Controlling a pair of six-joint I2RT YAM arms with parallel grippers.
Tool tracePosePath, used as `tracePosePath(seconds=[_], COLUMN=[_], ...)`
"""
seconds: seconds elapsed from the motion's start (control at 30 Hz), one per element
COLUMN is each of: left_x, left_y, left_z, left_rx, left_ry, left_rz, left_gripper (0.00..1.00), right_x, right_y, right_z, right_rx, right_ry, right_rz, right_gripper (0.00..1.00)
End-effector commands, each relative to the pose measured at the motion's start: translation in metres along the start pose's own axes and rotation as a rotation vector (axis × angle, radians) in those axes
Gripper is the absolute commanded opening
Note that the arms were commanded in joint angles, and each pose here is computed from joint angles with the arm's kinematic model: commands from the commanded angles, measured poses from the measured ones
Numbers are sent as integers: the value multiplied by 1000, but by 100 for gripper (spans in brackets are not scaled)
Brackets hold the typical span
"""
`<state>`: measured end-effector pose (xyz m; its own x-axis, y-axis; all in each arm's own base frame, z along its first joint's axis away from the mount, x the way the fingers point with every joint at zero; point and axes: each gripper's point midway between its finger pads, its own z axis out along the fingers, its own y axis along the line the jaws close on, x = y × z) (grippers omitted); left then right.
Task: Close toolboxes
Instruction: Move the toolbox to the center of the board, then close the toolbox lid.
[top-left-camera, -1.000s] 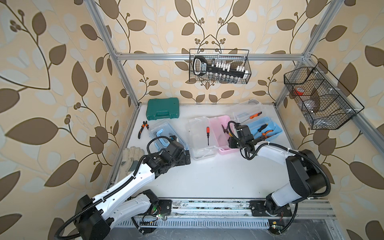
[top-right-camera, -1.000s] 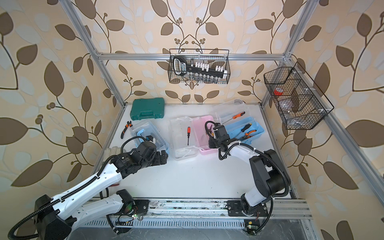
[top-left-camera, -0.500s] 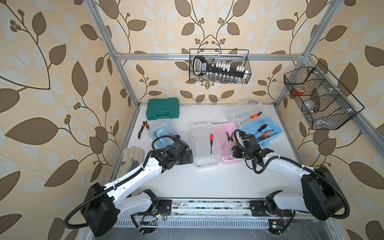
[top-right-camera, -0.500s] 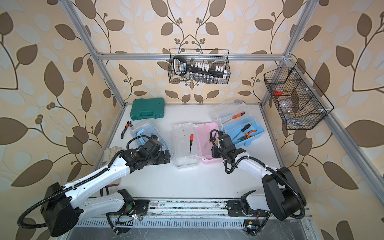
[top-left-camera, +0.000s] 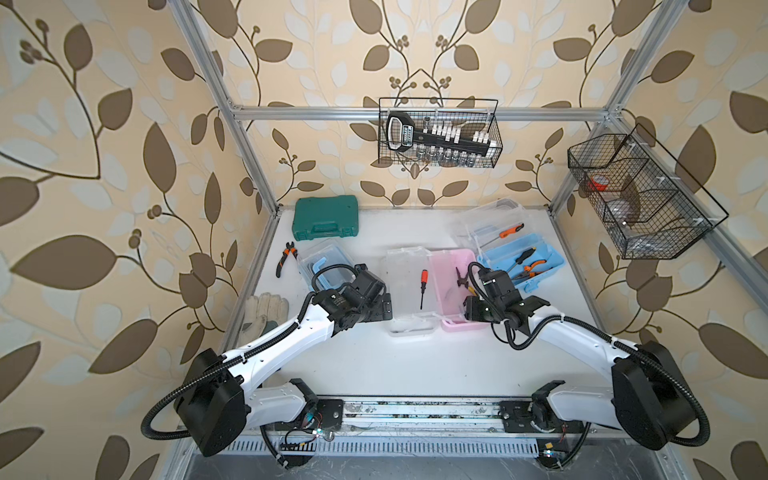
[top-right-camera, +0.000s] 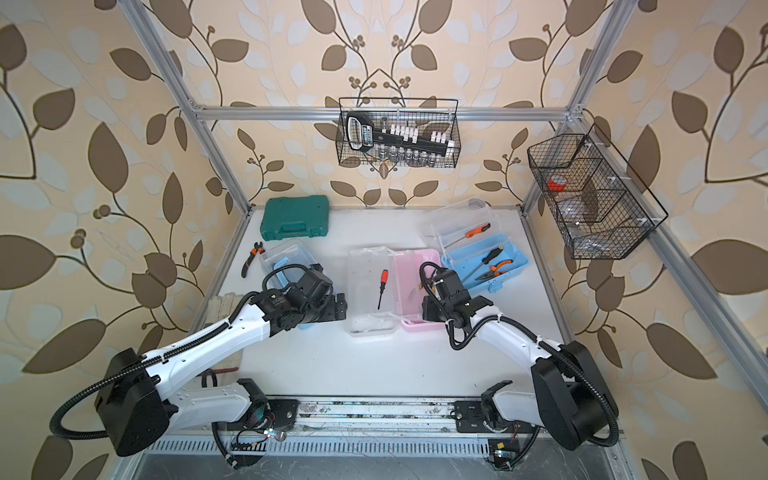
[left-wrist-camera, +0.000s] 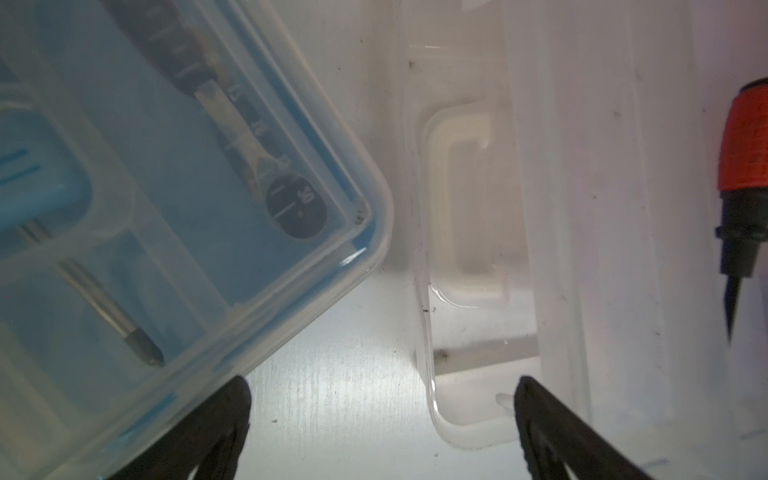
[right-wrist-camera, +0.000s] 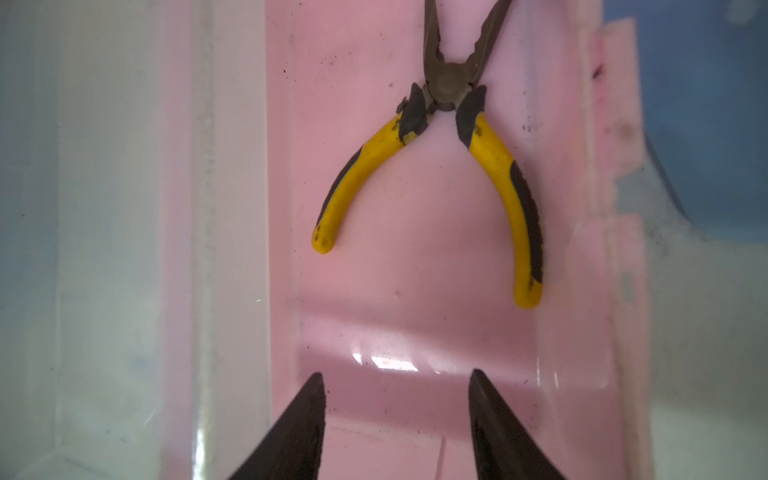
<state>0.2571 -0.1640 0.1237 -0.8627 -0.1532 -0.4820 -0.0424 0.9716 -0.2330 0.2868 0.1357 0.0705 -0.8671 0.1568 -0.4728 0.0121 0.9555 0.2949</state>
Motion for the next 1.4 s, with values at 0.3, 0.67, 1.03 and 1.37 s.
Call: tracePosePath(seconds=[0.3, 0.67, 1.03, 1.37], left_x=[-23, -27, -41, -59], left_y=[6, 12, -7, -24], left_z=[-7, -1, 9, 9], left_rx=[-83, -145, -130, -102], left_ry=[-78, -77, -70, -99], left_rz=[41, 54, 79, 100], left_gripper=[99, 99, 99, 99], right_x=[-78, -71, -56, -57], right_y=[7, -45, -76, -85], right_z=[-47, -24, -8, -8], right_rx=[-19, 71, 110, 111], right_ry=[-227, -148, -129, -132], right_rz=[48, 114, 175, 193], right_gripper=[57, 56, 52, 39])
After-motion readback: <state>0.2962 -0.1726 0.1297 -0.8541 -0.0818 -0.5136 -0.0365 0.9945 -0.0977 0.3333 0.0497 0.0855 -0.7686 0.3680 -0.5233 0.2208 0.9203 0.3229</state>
